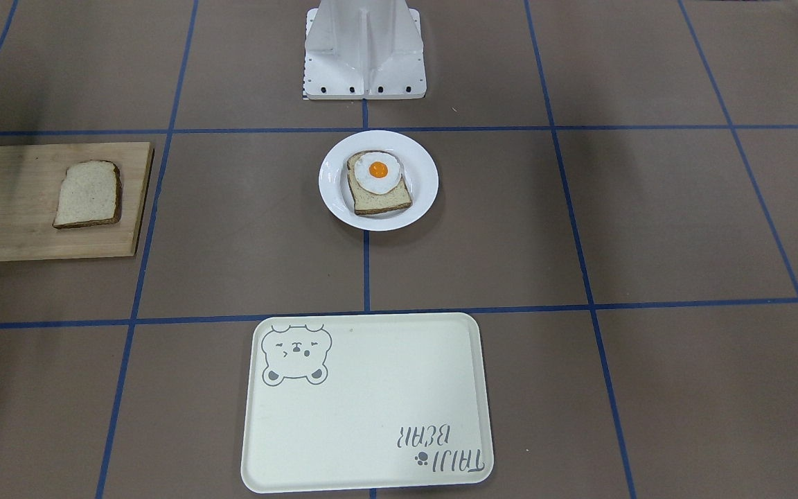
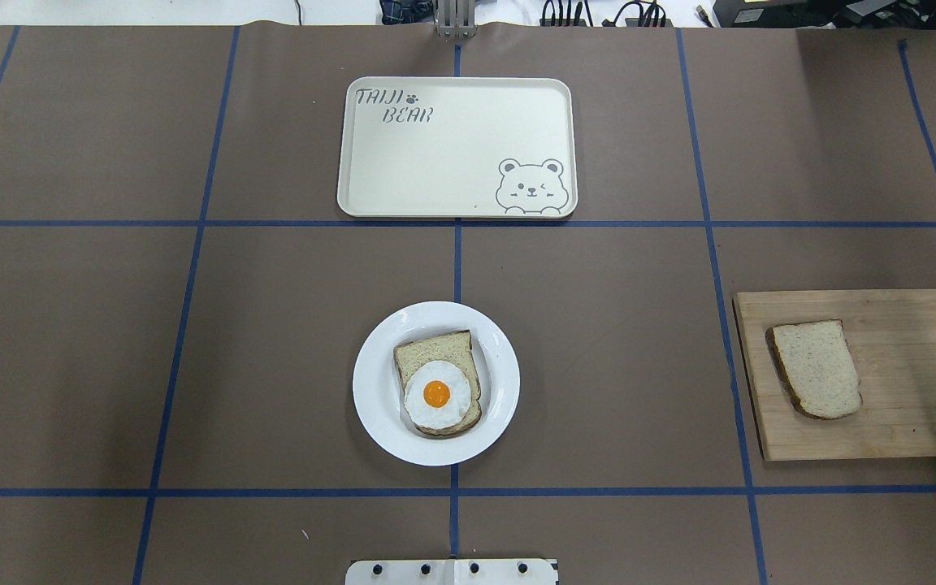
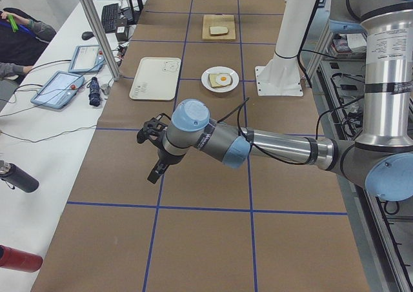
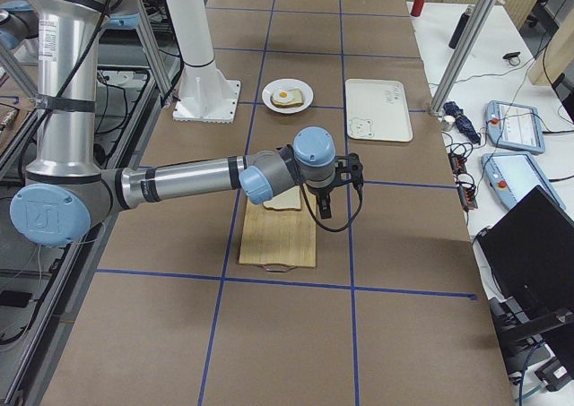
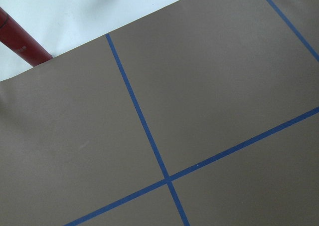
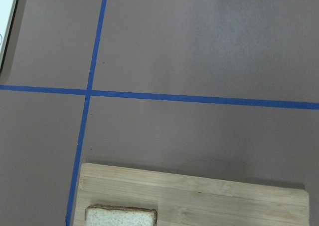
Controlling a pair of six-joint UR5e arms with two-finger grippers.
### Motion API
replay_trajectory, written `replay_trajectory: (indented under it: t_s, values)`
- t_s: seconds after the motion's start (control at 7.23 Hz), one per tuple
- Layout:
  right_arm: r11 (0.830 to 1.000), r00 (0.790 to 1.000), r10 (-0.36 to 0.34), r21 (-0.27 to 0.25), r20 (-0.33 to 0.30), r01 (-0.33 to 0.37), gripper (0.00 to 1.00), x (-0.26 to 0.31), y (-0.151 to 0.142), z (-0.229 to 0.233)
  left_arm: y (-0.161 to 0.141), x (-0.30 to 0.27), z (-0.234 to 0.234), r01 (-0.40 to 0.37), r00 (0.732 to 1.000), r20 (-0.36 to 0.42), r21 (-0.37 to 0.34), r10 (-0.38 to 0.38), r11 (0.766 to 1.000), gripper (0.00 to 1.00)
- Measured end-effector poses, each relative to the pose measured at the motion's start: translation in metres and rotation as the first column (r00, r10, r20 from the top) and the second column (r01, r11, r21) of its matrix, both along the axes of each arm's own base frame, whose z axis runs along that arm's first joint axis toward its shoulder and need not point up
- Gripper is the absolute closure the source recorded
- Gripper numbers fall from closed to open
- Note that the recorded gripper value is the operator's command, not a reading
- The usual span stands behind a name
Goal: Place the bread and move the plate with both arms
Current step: 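Move the right gripper down over the bread slice on the cutting board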
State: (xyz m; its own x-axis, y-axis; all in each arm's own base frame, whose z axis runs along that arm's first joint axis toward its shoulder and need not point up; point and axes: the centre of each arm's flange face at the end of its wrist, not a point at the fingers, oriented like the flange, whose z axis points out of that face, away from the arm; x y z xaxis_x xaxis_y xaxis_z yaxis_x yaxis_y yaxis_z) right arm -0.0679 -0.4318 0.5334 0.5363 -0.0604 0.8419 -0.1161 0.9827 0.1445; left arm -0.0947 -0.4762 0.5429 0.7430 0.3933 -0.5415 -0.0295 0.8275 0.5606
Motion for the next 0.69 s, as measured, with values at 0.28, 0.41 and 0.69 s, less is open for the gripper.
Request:
replay_trajectory:
  t_s: [0.28, 0.41, 0.69]
  values:
    - [0.997, 0.998, 0.053, -0.053, -0.028, -0.054, 0.02, -0.046, 0.036, 0.020, 0.000, 0.000, 0.000, 0.000, 1.000, 0.001, 0.002, 0.000, 1.000, 0.02]
    - [0.995, 0.997, 0.074, -0.067, -0.039, -0.076, 0.02, -0.068, 0.054, 0.028, 0.001, 0.000, 0.001, 0.000, 1.000, 0.001, 0.004, 0.000, 1.000, 0.02]
    - [0.991, 0.992, 0.106, -0.080, -0.067, -0.111, 0.22, -0.118, 0.083, 0.035, 0.001, 0.000, 0.003, 0.000, 1.000, 0.002, 0.009, 0.000, 1.000, 0.02]
